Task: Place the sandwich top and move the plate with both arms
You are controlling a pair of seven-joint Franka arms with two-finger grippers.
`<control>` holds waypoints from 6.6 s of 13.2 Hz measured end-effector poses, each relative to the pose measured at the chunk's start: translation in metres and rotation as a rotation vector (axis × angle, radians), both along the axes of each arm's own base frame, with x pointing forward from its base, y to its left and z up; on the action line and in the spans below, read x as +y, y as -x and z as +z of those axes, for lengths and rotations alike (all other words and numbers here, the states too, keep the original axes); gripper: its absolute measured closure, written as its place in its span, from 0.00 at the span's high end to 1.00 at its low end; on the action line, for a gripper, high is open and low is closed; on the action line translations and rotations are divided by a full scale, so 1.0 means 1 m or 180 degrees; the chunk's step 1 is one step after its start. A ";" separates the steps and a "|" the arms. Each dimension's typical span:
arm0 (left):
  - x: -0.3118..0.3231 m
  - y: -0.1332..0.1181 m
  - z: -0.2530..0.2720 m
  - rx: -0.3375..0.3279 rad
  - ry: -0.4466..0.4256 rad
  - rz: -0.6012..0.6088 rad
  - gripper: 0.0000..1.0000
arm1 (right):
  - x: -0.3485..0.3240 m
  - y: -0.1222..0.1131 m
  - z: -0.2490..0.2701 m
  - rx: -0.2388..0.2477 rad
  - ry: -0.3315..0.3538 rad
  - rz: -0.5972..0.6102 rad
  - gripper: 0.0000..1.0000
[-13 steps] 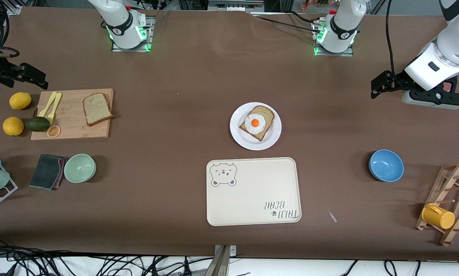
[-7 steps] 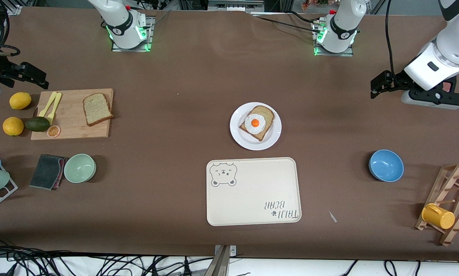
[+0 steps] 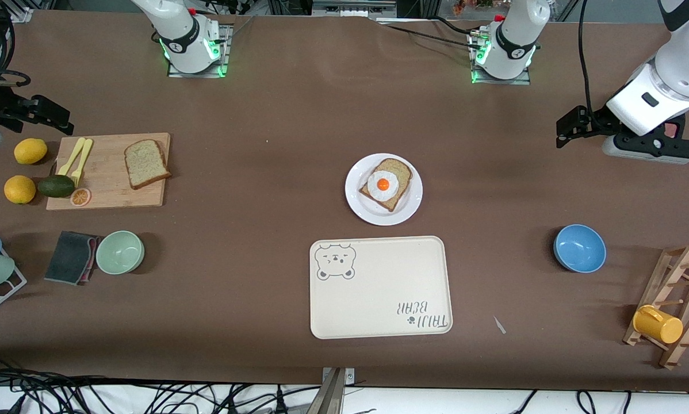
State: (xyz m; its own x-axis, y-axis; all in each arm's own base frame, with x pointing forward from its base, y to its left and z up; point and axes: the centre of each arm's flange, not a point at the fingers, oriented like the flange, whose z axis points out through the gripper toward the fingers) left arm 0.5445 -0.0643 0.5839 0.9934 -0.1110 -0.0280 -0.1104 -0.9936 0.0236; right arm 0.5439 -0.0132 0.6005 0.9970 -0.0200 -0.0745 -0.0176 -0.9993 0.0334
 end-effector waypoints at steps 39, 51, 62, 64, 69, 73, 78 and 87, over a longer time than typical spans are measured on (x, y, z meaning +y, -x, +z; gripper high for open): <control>-0.001 0.000 -0.008 0.0125 -0.0016 0.0019 1.00 | 0.065 0.067 -0.395 0.0446 0.1020 0.0312 0.84; -0.010 0.002 -0.008 0.0144 -0.0020 -0.0032 1.00 | 0.054 0.072 -0.416 0.0565 0.1071 0.0269 0.67; -0.008 0.003 -0.008 0.0169 -0.0023 -0.0025 1.00 | 0.053 0.072 -0.416 0.0568 0.1103 0.0281 0.21; -0.008 0.003 -0.008 0.0178 -0.0024 -0.0024 1.00 | 0.058 0.072 -0.413 0.0587 0.1124 0.0304 0.20; -0.008 0.004 -0.007 0.0182 -0.0024 -0.0024 1.00 | 0.098 0.072 -0.387 0.0588 0.1222 0.0499 0.08; -0.008 0.004 -0.007 0.0182 -0.0025 -0.0026 1.00 | 0.126 0.064 -0.361 0.0615 0.1323 0.0572 0.08; -0.006 0.003 -0.006 0.0183 -0.0025 -0.0003 1.00 | 0.255 0.058 -0.257 0.0481 0.1001 0.0726 0.08; 0.016 0.000 -0.008 0.0192 -0.0022 0.0128 1.00 | 0.484 0.095 -0.197 -0.0248 0.0348 0.1852 0.08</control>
